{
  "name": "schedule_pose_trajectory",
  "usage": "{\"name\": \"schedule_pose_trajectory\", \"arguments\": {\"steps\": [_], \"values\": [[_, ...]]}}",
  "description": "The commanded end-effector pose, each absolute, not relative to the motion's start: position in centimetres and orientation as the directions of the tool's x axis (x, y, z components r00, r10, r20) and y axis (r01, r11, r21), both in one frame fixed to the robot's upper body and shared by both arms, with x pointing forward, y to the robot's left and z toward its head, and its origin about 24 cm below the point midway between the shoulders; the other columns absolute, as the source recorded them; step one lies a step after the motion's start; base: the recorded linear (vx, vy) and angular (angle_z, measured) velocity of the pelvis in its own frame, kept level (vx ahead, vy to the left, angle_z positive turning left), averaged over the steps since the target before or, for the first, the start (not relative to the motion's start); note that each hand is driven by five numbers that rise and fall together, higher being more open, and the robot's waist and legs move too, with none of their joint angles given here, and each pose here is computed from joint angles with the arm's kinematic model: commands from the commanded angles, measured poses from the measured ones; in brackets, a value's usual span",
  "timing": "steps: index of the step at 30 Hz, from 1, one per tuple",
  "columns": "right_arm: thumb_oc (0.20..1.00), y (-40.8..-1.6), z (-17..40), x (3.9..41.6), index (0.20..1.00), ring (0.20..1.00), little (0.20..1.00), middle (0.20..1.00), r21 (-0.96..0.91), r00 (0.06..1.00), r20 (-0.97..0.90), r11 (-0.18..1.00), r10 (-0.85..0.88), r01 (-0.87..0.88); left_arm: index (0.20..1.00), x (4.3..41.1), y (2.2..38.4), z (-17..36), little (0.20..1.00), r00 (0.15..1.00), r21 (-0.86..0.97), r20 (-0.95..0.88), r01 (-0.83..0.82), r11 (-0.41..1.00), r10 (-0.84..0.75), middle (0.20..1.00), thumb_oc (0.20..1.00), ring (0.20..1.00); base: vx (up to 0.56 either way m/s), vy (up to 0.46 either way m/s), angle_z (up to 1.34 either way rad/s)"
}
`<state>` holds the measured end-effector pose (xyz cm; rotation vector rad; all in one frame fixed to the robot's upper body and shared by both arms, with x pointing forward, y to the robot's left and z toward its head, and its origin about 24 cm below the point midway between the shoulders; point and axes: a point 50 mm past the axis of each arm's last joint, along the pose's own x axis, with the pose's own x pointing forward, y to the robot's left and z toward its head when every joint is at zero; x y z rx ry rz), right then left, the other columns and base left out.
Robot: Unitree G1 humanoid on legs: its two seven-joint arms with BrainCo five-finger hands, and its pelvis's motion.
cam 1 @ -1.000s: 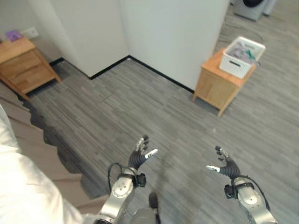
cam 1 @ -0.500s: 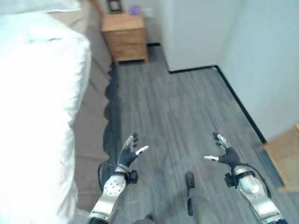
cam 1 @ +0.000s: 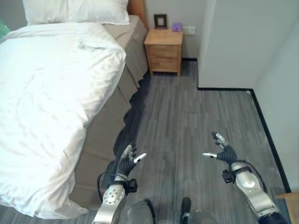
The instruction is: Making the bed.
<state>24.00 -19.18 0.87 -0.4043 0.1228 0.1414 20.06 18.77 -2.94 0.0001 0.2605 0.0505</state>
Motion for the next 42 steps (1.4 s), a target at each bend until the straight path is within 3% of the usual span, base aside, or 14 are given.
{"name": "schedule_pose_trajectory", "arguments": {"steps": [1,14,22,30,31,42], "values": [[1.0,-18.7,3.2,24.5,1.0,1.0,1.0,1.0,-0.385,0.989,-0.034,0.911,0.144,-0.146,1.0,20.5,19.9,-0.7,1.0,0.986,-0.008,-0.152,-0.071,0.997,0.069,1.0,1.0,1.0,0.38,0.134,0.11],[1.0,-17.0,2.4,23.5,1.0,1.0,1.0,1.0,-0.343,0.986,-0.044,0.925,0.162,-0.167,1.0,22.1,20.6,0.8,1.0,0.993,0.151,-0.115,0.018,0.988,-0.001,1.0,1.0,1.0,0.27,0.125,0.17],[1.0,-17.4,1.4,23.0,1.0,1.0,1.0,1.0,-0.287,0.988,-0.082,0.946,0.135,-0.153,1.0,22.9,20.2,0.8,1.0,0.995,0.158,-0.103,0.028,0.987,-0.012,1.0,1.0,1.0,0.14,-0.026,0.51],[1.0,-18.0,0.5,22.2,1.0,1.0,1.0,1.0,-0.253,0.984,-0.131,0.956,0.119,-0.149,1.0,20.8,19.8,-0.9,1.0,0.983,0.09,-0.18,0.036,0.995,-0.019,1.0,1.0,1.0,0.1,0.0,0.08],[1.0,-17.3,-4.5,21.0,1.0,1.0,1.0,1.0,-0.086,0.926,-0.361,0.985,0.108,-0.149,1.0,19.2,19.7,-4.4,1.0,0.937,0.017,-0.35,-0.005,1.0,0.01,1.0,1.0,1.0,0.04,0.01,-0.02],[1.0,-16.6,-2.2,22.1,1.0,1.0,1.0,1.0,-0.096,0.966,-0.236,0.987,0.102,-0.128,1.0,19.8,20.6,-4.0,1.0,0.94,0.063,-0.331,-0.065,0.996,0.082,1.0,1.0,1.0,0.09,0.088,-0.02]]}}
